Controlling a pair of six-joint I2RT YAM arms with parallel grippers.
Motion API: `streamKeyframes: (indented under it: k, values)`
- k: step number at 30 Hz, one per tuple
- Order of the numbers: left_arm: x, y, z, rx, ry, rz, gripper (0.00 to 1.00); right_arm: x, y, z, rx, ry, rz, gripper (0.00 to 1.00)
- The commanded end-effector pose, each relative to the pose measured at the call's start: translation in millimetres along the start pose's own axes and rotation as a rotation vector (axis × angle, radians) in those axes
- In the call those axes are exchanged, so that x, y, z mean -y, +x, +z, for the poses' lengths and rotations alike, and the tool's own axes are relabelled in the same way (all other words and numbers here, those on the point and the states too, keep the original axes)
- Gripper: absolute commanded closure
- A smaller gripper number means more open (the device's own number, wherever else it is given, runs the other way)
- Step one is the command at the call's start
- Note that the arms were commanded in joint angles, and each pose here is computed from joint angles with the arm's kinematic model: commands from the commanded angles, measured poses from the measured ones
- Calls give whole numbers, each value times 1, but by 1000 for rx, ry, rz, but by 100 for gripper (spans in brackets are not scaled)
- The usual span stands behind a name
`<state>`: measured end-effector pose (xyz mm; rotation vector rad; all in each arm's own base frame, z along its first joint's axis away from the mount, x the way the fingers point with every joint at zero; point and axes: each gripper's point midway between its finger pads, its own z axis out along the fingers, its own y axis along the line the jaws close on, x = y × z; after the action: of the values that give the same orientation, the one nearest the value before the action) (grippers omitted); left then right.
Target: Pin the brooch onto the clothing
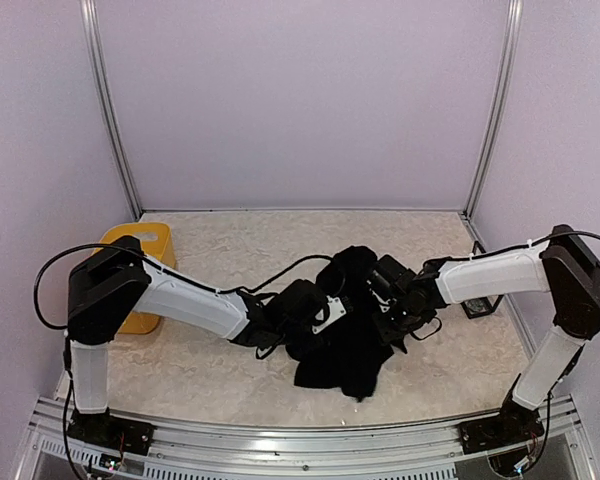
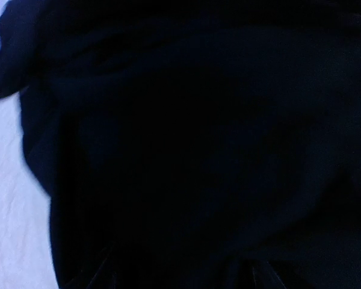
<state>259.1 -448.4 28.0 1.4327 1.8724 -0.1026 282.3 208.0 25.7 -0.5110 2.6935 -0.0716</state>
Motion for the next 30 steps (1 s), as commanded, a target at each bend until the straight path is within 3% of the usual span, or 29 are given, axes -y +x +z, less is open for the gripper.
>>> streamKeyframes:
  k: [1, 4, 7, 12, 17, 25, 30]
  values:
    - [-135, 98, -14, -229, -335, -219, 30, -85, 23, -33, -31, -245, -50, 42]
    - [-187, 89, -37, -153, -418, -296, 15, -95, 11, -47, 19, -269, -14, 41]
    - [-190, 49, -69, 1, -382, -262, 1, -66, 4, -48, 58, -127, 33, 41]
    - [-158, 26, -121, 120, -276, -353, 1, -64, -2, -55, 88, -83, 28, 38]
    - [-136, 48, -160, 151, -241, -524, 1, -146, -24, -69, 214, -233, -199, 35]
    - [-126, 70, -201, 172, -270, -632, 1, -145, -26, -16, 116, -25, -245, 41]
    - [-119, 82, -203, 161, -266, -665, 1, -137, -12, 8, 60, 32, -239, 53]
